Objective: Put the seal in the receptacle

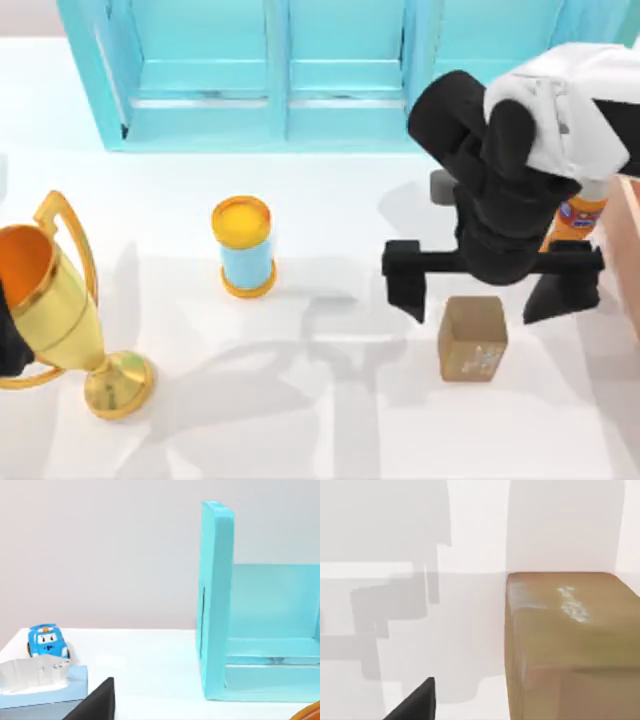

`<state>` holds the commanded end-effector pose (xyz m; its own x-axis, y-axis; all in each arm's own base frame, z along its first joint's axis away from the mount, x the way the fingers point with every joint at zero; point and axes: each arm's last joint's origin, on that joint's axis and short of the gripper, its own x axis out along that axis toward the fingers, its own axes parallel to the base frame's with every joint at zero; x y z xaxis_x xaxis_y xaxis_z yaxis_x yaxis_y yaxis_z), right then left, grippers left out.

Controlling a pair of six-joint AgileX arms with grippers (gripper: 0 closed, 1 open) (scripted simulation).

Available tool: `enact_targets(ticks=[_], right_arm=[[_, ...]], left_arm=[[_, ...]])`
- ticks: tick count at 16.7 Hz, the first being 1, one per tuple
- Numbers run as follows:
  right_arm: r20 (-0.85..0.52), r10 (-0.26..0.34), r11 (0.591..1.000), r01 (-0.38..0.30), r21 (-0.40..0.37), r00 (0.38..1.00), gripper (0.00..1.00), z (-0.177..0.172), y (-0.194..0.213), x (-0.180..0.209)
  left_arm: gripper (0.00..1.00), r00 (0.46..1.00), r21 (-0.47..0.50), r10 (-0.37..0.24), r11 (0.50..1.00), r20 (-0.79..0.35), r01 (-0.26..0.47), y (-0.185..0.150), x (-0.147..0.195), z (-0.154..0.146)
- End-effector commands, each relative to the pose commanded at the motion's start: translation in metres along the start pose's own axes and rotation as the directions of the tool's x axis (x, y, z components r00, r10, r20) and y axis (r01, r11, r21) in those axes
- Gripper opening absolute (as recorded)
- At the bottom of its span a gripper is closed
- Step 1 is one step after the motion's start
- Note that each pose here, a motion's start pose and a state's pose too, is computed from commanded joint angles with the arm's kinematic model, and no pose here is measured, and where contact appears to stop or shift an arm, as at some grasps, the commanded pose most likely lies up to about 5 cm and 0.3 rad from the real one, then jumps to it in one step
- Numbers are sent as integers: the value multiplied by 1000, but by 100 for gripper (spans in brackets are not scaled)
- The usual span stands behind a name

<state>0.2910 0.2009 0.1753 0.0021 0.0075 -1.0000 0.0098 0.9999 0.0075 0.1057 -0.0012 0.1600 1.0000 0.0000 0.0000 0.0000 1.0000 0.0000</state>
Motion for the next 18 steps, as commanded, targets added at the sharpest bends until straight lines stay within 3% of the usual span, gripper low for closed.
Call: enact_targets(ticks=[4, 9, 18], right_arm=[[-1, -1, 1000, 1, 0, 1000, 100, -3, -2, 39], [-4, -3, 1000, 3, 0, 1000, 100, -4, -3, 43], [-4, -3, 1000, 3, 0, 1000, 32, -4, -3, 43]], left_arm=[[100, 1000, 0, 0, 1000, 0, 0, 0, 0, 0], [100, 1000, 0, 0, 1000, 0, 0, 0, 0, 0], [100, 1000, 0, 0, 1000, 0, 0, 0, 0, 0]])
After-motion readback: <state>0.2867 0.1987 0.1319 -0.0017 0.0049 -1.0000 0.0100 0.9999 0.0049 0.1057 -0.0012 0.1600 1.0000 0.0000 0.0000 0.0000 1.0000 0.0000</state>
